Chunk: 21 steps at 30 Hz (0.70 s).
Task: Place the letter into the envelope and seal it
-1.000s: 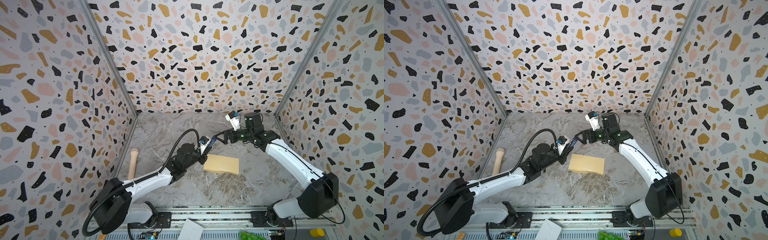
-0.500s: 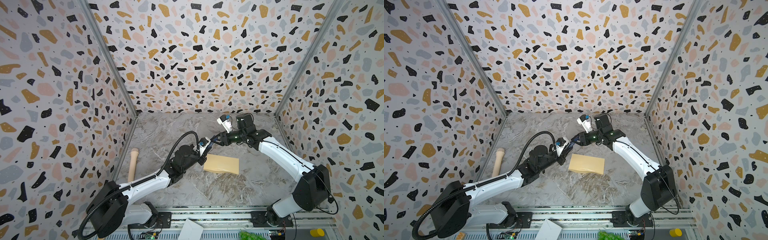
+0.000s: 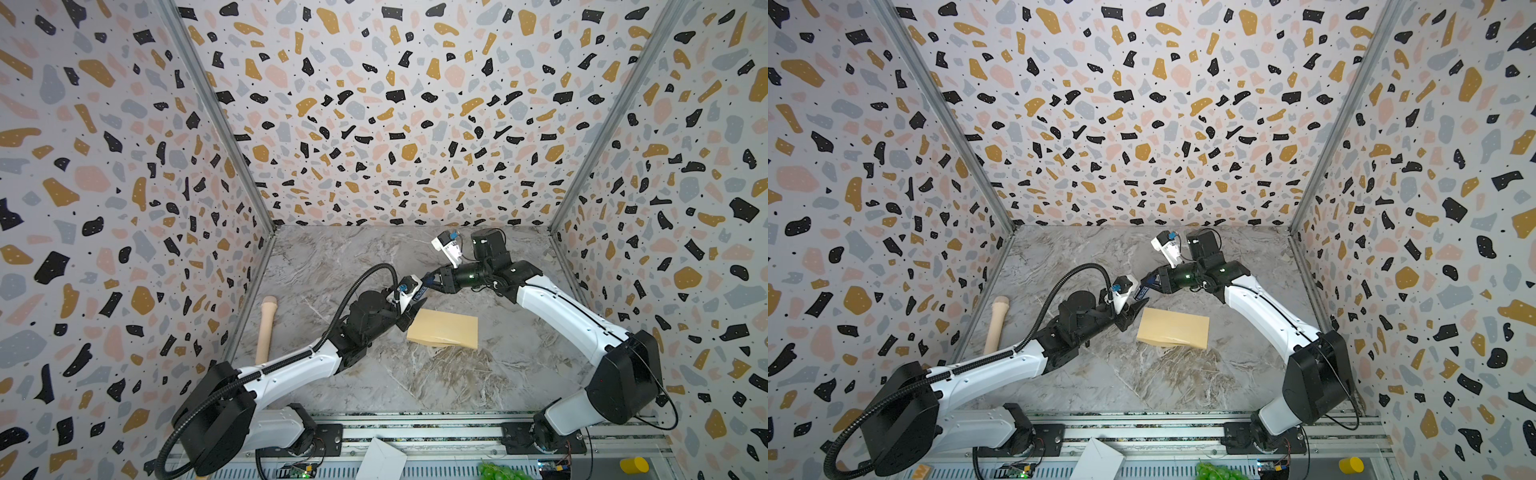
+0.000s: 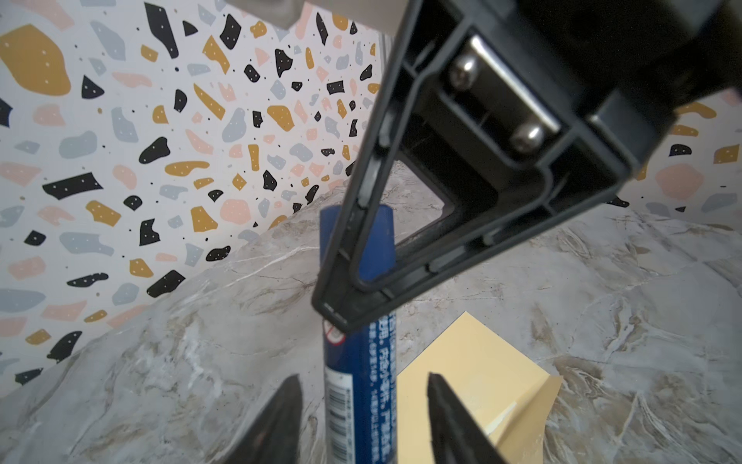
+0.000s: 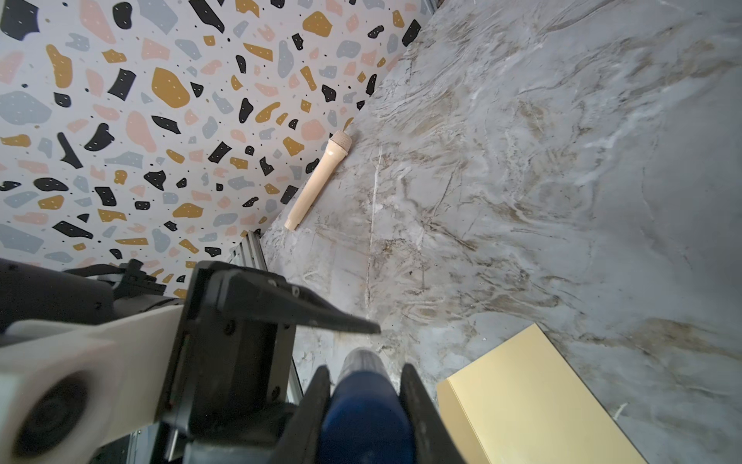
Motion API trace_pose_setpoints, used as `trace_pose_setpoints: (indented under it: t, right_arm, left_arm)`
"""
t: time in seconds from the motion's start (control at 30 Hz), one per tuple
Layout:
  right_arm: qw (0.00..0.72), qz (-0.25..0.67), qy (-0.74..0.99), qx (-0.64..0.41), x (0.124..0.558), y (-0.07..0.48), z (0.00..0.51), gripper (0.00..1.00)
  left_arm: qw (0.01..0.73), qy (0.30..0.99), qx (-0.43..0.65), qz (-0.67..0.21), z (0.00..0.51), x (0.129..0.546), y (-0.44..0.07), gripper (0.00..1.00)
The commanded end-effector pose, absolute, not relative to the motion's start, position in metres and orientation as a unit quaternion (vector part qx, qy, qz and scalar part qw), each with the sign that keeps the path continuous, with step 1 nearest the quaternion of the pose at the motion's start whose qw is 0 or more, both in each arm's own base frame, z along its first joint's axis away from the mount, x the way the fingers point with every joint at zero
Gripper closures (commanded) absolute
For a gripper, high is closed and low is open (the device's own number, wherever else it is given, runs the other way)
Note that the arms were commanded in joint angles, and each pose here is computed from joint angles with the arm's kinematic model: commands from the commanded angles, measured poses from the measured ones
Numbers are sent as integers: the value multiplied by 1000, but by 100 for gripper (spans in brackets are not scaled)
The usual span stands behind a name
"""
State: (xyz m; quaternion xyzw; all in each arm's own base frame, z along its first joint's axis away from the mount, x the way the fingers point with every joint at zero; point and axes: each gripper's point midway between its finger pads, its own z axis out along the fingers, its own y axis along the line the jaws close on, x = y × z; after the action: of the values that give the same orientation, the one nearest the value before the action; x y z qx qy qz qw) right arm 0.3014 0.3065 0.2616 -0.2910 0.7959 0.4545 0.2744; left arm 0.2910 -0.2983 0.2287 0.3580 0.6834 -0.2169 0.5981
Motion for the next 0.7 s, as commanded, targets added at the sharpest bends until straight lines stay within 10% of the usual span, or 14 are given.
trace_pose_setpoints:
  t: [0.0, 0.4, 0.67]
  right_arm:
    - [324, 444, 775, -311, 291, 298, 289, 100]
    - [326, 440, 770, -328, 274, 307, 293, 100]
    - [323, 437, 772, -329, 273, 312, 291, 99]
  left_arm:
    - [626, 648, 358, -246, 262, 285, -307, 35]
    - [618, 630, 380, -276, 271, 277, -319, 41]
    - [613, 632, 386, -275, 267, 276, -320, 84]
